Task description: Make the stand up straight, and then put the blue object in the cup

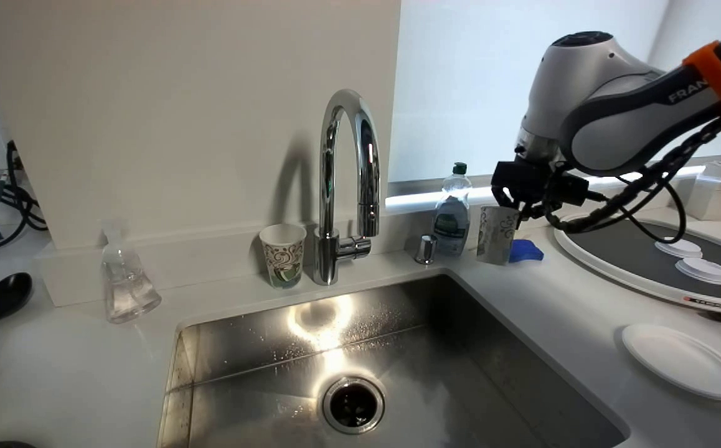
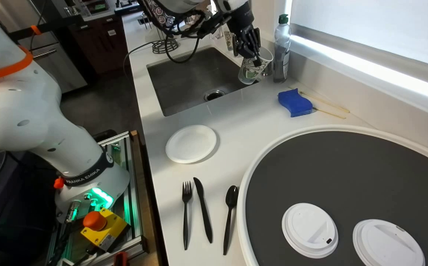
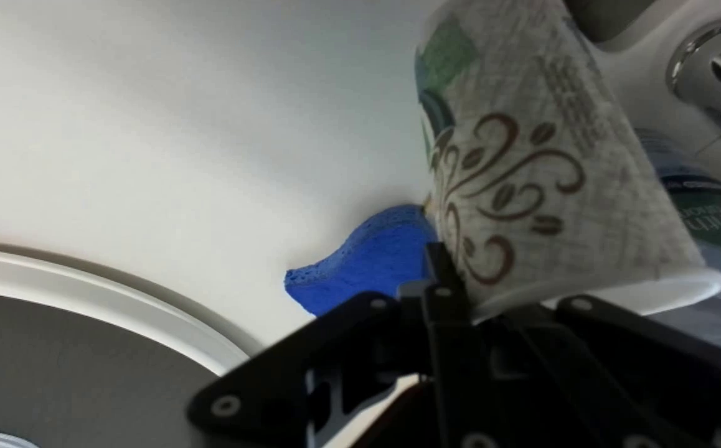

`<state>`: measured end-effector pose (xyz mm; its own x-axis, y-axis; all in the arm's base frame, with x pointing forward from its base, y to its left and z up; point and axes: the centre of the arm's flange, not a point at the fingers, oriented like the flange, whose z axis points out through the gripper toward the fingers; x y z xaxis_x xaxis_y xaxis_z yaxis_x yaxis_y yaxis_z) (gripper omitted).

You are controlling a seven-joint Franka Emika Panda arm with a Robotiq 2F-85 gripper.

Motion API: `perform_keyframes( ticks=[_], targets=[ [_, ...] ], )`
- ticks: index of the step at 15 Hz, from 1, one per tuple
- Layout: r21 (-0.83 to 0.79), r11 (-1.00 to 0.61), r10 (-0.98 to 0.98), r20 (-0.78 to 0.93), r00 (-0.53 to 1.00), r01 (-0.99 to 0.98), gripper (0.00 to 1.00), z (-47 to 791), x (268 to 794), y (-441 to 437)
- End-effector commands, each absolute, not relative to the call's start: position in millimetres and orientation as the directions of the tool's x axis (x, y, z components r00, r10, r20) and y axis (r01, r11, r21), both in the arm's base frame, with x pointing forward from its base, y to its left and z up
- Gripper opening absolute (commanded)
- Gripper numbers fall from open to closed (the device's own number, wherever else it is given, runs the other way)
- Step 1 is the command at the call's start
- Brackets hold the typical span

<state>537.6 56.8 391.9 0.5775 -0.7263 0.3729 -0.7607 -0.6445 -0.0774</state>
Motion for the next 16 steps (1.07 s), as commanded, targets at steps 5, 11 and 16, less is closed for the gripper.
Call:
perform_keyframes(
  ticks=[5,11,16],
  targets=[
    [-0.077,-0.696,-0.629,0.544,0.555,-0.714,0.01,390.3,493.4,60.7],
    [-0.101,-0.698,-0.627,0.564,0.537,-0.709,0.01,375.8,470.5,82.1],
    [-0.176,-0.690,-0.635,0.613,0.470,-0.702,0.01,362.4,455.8,93.7]
  ],
)
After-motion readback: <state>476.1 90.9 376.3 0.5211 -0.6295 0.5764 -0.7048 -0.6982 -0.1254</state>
